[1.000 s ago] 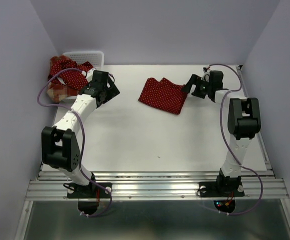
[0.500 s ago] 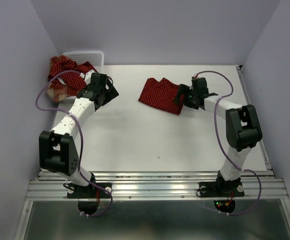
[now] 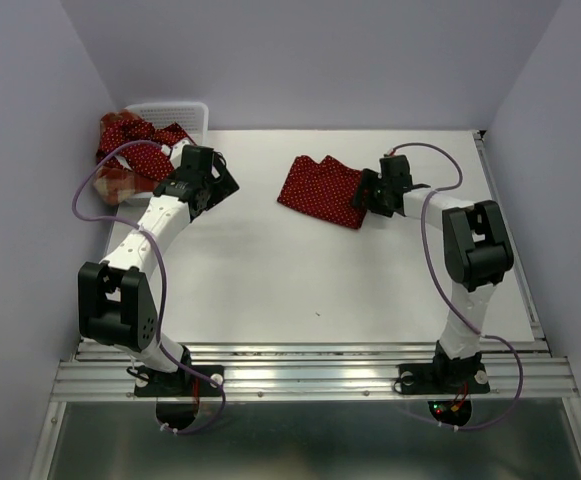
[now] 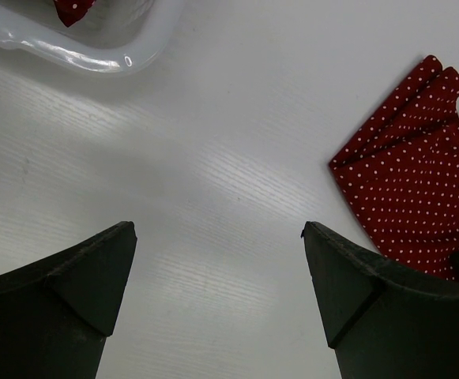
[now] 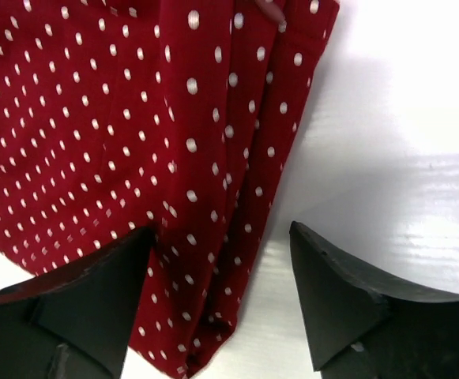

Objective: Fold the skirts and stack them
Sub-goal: Neatly place the folded skirt to the corner

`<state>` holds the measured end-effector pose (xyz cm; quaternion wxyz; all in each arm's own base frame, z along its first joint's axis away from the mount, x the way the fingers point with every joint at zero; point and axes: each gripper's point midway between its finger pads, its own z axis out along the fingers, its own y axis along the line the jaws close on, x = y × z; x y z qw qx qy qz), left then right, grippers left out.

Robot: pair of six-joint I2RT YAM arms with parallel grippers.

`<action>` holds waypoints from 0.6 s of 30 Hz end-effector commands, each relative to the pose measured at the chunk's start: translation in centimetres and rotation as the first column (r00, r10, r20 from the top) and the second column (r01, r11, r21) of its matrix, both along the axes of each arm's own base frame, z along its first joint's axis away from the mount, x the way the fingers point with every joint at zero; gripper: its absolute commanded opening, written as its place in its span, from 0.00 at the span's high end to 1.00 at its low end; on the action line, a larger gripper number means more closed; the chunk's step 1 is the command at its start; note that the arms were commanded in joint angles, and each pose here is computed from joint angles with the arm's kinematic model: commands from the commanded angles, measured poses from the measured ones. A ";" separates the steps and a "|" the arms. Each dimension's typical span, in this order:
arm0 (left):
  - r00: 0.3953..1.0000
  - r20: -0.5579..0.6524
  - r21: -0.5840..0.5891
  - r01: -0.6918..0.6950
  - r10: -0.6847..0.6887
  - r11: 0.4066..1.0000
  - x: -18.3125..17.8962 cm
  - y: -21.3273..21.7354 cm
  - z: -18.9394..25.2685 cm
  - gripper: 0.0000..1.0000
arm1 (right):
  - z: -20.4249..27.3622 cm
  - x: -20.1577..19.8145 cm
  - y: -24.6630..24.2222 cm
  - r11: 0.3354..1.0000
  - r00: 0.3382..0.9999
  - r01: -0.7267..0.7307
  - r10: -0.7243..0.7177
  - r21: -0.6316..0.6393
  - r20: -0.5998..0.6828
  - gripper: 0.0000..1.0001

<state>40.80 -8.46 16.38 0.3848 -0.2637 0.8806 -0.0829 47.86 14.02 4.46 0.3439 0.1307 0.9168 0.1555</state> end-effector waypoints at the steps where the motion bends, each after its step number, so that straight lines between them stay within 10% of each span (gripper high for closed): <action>1: 0.999 0.040 -0.001 0.013 -0.013 1.000 -0.1 0.1 1.0 0.01 | -0.6 1.1 0.9 1.000 1.000 -0.012 0.012 0.020 0.004 0.27; 18: 0.999 0.035 0.040 -0.015 0.014 0.999 -0.2 1.0 1.3 0.01 | 1.0 3.8 0.2 0.980 0.993 -0.071 0.088 -0.188 0.084 0.99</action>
